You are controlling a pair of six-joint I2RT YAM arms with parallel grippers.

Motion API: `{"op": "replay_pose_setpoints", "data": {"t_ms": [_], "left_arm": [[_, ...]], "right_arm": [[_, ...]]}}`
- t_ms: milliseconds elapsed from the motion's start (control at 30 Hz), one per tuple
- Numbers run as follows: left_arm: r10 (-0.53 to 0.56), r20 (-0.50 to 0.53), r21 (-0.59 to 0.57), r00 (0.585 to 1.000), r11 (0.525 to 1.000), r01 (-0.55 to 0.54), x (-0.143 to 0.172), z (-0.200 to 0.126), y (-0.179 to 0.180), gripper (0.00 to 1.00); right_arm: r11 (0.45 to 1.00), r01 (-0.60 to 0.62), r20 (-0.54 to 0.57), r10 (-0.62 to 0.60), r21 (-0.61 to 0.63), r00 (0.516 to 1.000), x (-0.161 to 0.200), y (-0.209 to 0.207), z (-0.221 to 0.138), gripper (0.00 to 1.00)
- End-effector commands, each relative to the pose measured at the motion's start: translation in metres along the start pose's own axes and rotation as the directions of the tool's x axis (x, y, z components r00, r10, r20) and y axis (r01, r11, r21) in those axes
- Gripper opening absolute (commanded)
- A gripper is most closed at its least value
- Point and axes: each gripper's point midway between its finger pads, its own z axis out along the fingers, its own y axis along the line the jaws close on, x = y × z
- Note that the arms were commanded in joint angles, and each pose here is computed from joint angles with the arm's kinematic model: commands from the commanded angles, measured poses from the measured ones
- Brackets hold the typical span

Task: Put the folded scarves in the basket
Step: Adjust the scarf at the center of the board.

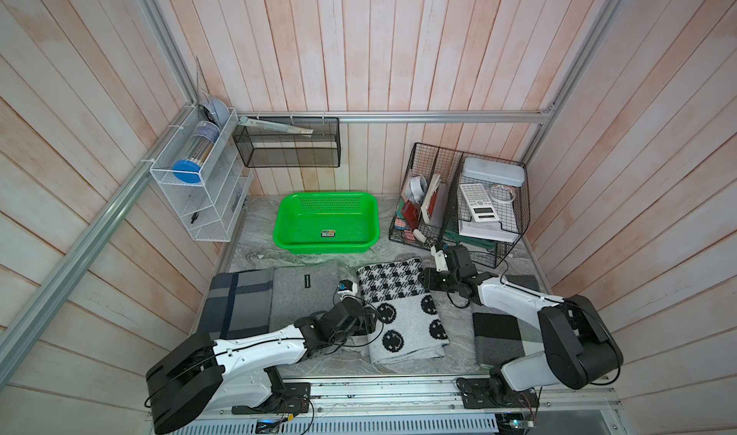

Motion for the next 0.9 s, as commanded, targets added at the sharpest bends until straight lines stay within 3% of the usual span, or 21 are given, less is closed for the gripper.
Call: {"op": "replay_pose_setpoints", "data": {"t_ms": [0,67,133,267,467,633,667,733,767,800,867], "left_arm": [[-0.012,0.002,0.021,1.000,1.000,0.012,0.000,0.009,-0.007,0.57],[-0.006,0.000,0.000,1.000,1.000,0.006,0.001,0.013,-0.004,0.57],[-0.001,0.010,-0.021,1.000,1.000,0.002,-0.001,0.017,-0.001,0.49],[0.014,0.014,-0.079,1.000,0.997,-0.013,-0.003,0.026,0.005,0.23],[0.075,0.041,-0.158,0.996,0.985,-0.068,-0.025,0.039,0.009,0.04],[0.040,0.076,-0.135,0.996,0.990,-0.029,-0.073,0.047,0.019,0.02],[0.054,0.084,-0.134,0.995,0.990,-0.042,-0.083,0.048,0.017,0.03],[0.082,0.068,-0.129,0.994,0.989,-0.073,-0.096,0.050,0.010,0.22],[0.094,0.060,-0.132,0.994,0.988,-0.085,-0.102,0.050,0.004,0.48],[0.104,0.057,-0.134,0.993,0.986,-0.096,-0.107,0.048,0.000,0.67],[0.102,0.071,-0.136,0.992,0.986,-0.091,-0.111,0.042,-0.003,0.81]], "right_arm": [[1.000,0.011,-0.018,-0.011,-0.008,1.000,0.001,0.004,0.002,0.30],[1.000,0.010,-0.026,-0.011,-0.014,1.000,0.005,0.004,0.002,0.24],[1.000,0.011,-0.033,-0.011,-0.020,0.999,0.009,0.003,0.002,0.20],[1.000,0.013,-0.037,-0.014,-0.018,0.999,0.016,0.000,-0.001,0.01],[1.000,-0.004,-0.057,0.004,-0.002,0.998,0.039,-0.009,-0.014,0.00],[0.998,-0.061,-0.060,0.061,-0.003,0.996,0.074,-0.015,-0.035,0.00],[0.998,-0.067,-0.064,0.066,-0.013,0.996,0.082,-0.012,-0.040,0.00],[0.997,-0.076,-0.073,0.073,-0.033,0.995,0.098,-0.006,-0.049,0.00],[0.996,-0.084,-0.071,0.081,-0.040,0.994,0.103,-0.004,-0.054,0.05],[0.995,-0.096,-0.061,0.094,-0.039,0.994,0.107,-0.004,-0.060,0.24],[0.993,-0.117,-0.014,0.116,-0.032,0.993,0.105,-0.007,-0.072,0.55]]}}
